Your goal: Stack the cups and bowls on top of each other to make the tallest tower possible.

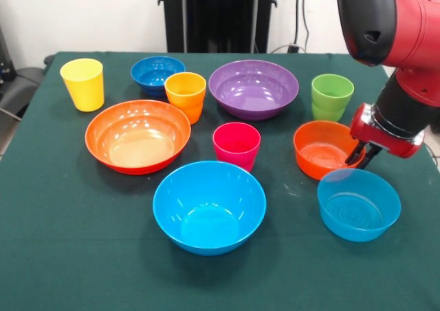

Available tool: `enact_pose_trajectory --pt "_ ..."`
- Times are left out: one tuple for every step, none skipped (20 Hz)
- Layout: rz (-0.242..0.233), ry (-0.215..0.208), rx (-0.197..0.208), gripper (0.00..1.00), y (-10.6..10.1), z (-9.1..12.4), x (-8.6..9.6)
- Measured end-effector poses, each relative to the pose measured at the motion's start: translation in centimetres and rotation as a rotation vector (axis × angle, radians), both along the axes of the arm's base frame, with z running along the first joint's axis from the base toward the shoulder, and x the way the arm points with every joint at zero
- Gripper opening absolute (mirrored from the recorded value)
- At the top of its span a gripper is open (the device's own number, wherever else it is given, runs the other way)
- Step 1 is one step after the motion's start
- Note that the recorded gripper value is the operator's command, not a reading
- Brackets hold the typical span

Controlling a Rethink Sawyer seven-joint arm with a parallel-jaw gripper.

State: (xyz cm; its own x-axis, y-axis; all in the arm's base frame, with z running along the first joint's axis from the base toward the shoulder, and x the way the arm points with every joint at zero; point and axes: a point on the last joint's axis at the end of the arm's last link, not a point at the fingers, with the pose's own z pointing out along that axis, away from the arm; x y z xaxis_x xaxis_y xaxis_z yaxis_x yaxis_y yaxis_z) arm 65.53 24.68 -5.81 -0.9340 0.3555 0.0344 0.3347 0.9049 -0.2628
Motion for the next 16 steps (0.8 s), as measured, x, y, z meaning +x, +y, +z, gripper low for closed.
enact_pose_trajectory --pt "-0.003 0.002 0.0 0.0 -0.2 0.0 -0.1" --pt "-0.005 0.003 -0.001 0.0 -0.3 0.1 -0.1" --pt "-0.007 0.004 -0.001 0.0 -0.4 0.1 -0.1" --pt "-0.01 0.005 -0.001 0.0 -0.6 0.2 -0.2" --pt "-0.015 0.007 -0.002 0.0 -0.8 0.4 -0.3" --pt "-0.018 0.008 -0.002 0.0 -0.9 0.6 -0.3" --pt "-0.027 0.006 0.0 0.0 -1.3 1.2 -0.2" --pt "-0.03 0.003 0.001 0.0 -1.5 1.6 -0.1" --pt "-0.034 -0.002 0.002 0.0 -1.6 2.0 0.1" --pt "-0.037 -0.007 0.004 0.0 -1.7 2.5 0.3" --pt "-0.041 -0.015 0.007 0.0 -1.8 3.1 0.6" --pt "-0.042 -0.019 0.008 0.0 -1.9 3.5 0.8" --pt "-0.044 -0.026 0.01 0.0 -1.9 3.9 1.0" --pt "-0.046 -0.035 0.013 0.0 -2.0 4.6 1.4" --pt "-0.048 -0.042 0.016 0.0 -2.0 5.1 1.7" --pt "-0.049 -0.049 0.018 0.0 -2.0 5.6 1.9"
